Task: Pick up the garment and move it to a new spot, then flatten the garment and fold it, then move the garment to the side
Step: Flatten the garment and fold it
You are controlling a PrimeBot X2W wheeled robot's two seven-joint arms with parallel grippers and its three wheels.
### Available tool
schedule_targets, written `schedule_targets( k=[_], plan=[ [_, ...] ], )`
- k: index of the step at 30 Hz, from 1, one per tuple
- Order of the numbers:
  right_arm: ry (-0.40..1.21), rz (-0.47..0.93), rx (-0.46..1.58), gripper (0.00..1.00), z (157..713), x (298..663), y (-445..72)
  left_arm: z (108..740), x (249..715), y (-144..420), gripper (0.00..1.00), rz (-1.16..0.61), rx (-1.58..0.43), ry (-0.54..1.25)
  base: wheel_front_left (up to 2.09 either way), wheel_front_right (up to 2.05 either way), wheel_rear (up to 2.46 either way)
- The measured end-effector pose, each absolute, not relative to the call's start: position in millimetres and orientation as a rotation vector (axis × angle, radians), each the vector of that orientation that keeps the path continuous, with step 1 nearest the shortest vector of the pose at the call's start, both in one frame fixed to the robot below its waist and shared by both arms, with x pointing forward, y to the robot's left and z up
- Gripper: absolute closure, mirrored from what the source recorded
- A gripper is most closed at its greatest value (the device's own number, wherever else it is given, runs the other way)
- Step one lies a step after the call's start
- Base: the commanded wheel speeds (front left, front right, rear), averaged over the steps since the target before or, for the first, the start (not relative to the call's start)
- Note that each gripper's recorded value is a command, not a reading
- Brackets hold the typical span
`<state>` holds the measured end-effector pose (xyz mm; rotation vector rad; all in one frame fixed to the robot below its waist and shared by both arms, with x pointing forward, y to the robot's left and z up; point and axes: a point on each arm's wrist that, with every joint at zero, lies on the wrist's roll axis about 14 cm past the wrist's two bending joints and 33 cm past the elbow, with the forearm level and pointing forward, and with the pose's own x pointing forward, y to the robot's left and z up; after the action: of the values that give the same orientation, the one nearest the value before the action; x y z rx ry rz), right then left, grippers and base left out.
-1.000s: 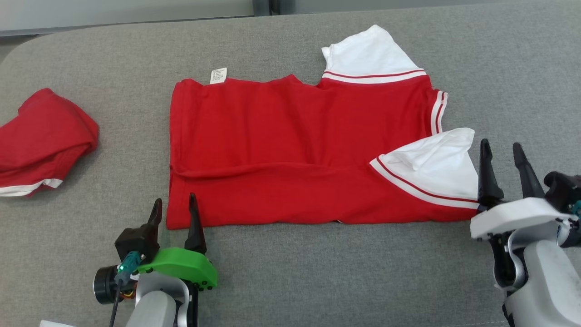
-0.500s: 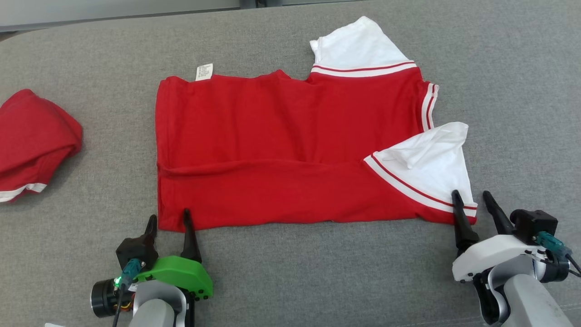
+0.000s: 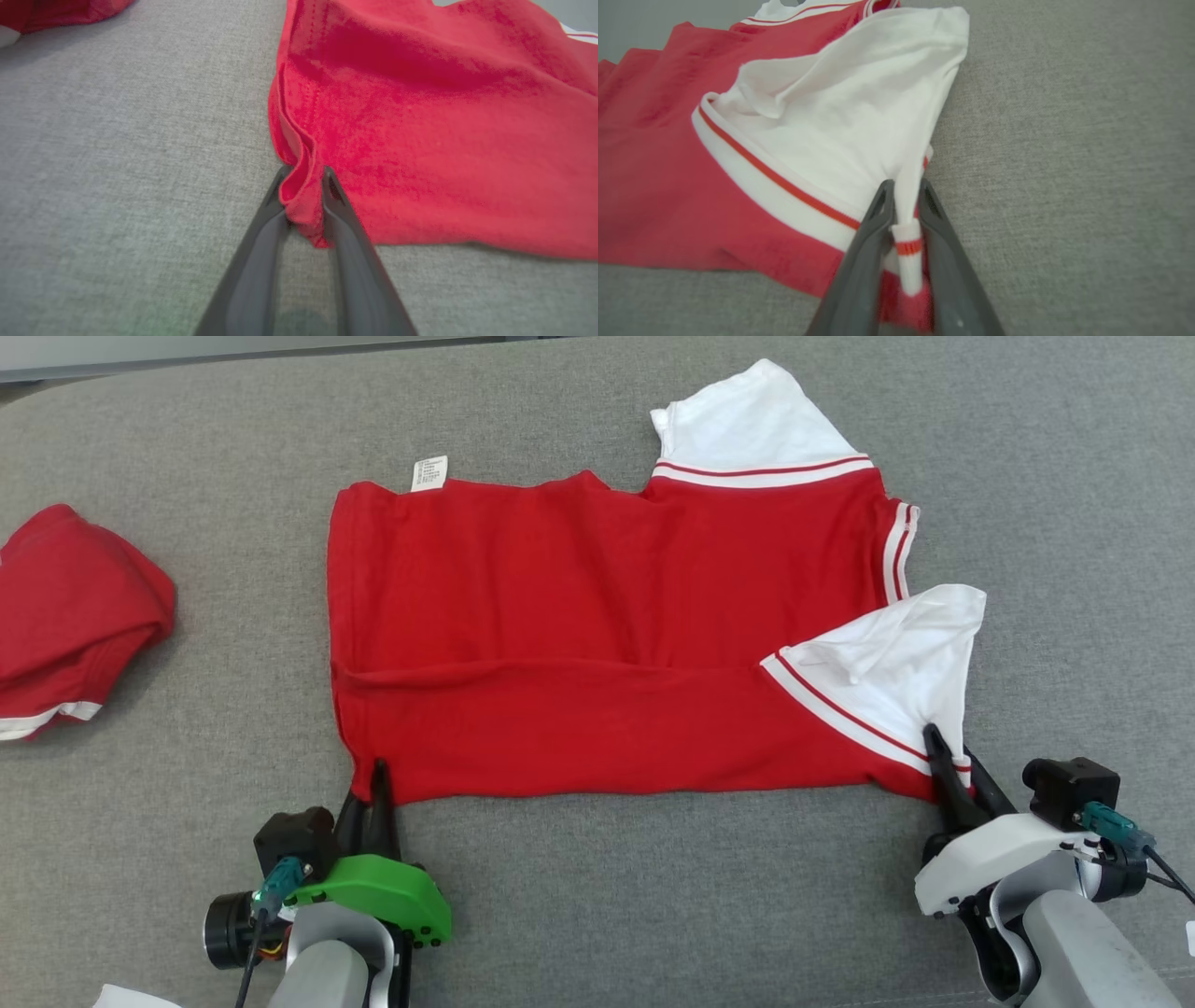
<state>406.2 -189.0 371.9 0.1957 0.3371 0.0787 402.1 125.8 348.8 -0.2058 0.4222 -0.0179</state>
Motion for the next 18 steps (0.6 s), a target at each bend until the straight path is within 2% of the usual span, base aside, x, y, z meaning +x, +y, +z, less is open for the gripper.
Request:
schedule_targets(
  k=[11,18],
  plan=[
    [0.243,0.034,0.228,1.00,405,414,-204,368,392,128,1.00,-0.022,-0.218,0.379,0.00,0.00,0.00],
    [0.292,0.024,0.250,1.00,397,370,-209,367,349,137,1.00,0.003,-0.222,0.401,0.00,0.00,0.00]
  ],
)
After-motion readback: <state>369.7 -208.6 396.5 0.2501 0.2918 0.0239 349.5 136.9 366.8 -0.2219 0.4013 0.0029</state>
